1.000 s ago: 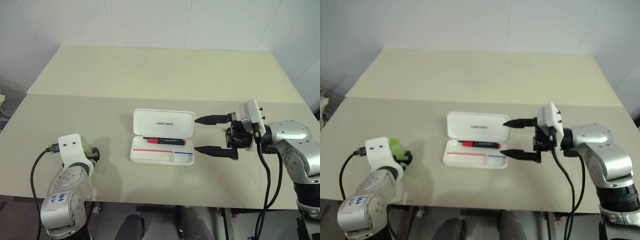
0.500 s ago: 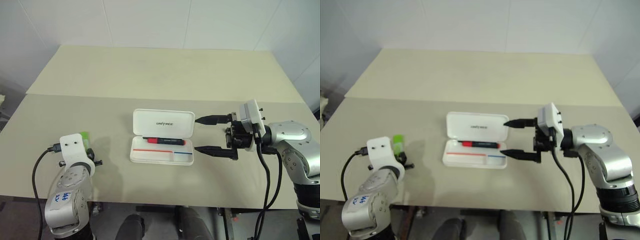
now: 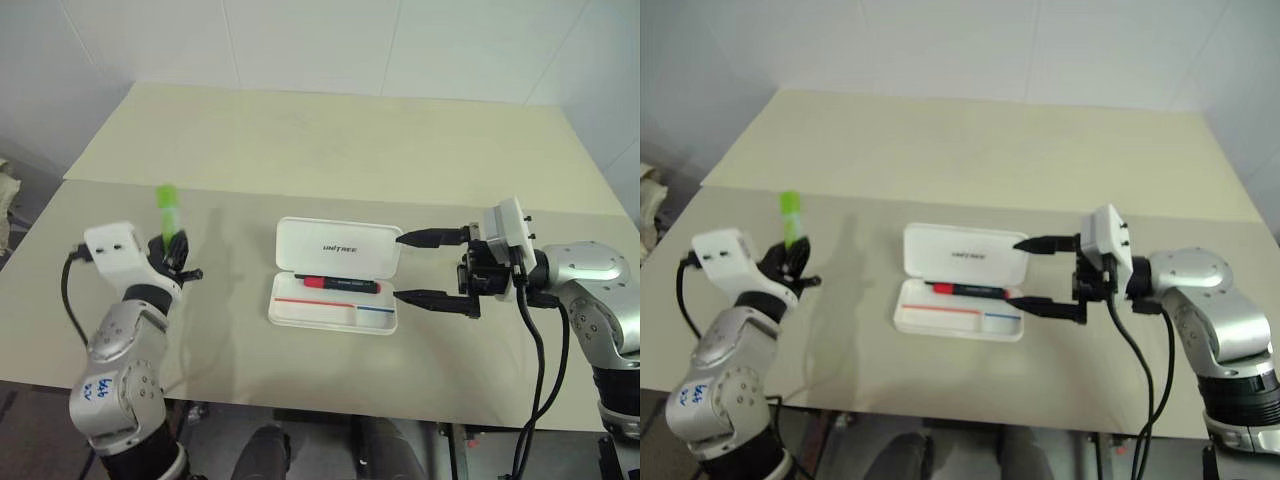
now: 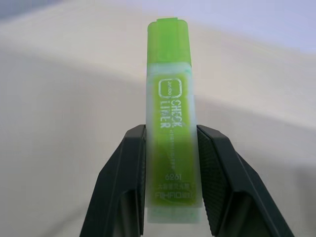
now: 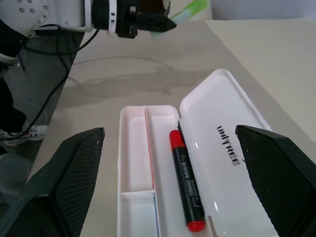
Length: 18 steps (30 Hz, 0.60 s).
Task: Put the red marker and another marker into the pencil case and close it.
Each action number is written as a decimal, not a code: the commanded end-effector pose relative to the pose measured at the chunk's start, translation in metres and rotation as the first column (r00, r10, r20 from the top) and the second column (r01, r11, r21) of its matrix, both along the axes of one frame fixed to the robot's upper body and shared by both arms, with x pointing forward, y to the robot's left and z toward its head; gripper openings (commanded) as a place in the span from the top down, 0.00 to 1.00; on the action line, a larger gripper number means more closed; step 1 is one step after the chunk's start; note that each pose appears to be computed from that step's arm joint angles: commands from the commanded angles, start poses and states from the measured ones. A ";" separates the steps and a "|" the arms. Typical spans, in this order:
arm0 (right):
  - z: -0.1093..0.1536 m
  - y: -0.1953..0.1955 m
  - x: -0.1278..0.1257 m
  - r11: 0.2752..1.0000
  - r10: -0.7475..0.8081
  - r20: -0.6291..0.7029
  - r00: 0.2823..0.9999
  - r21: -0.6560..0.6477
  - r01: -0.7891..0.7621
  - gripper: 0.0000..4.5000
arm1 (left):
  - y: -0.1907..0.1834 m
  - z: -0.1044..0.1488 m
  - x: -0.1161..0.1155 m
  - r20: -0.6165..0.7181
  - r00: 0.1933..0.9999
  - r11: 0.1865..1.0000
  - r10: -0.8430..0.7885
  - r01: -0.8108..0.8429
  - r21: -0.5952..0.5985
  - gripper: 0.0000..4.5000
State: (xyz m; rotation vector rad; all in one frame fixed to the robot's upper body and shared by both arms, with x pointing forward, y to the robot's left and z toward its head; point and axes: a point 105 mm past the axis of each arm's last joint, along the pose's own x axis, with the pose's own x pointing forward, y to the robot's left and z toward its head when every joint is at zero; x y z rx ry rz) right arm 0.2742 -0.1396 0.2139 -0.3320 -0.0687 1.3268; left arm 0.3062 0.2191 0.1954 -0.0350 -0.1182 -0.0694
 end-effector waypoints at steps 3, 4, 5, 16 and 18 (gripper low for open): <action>0.010 -0.018 0.005 0.996 -0.089 0.059 0.994 0.007 0.089 0.00 | -0.015 0.015 0.001 0.094 0.968 0.968 -0.232 0.220 0.123 0.77; 0.010 -0.021 0.006 0.995 -0.103 0.060 0.993 0.009 0.102 0.00 | -0.027 0.017 0.000 0.099 0.935 0.935 -0.341 0.327 0.137 0.77; 0.009 -0.023 0.007 0.994 -0.113 0.062 0.992 0.007 0.113 0.00 | -0.037 0.017 -0.002 0.081 0.897 0.893 -0.435 0.418 0.167 0.77; 0.009 -0.042 0.006 0.974 -0.228 0.085 0.970 0.028 0.227 0.00 | -0.073 0.022 -0.042 -0.133 0.424 0.370 -0.896 0.877 0.305 0.77; 0.008 -0.044 0.004 0.970 -0.244 0.084 0.966 0.030 0.242 0.00 | -0.076 0.020 -0.044 -0.181 0.369 0.302 -0.912 0.900 0.314 0.77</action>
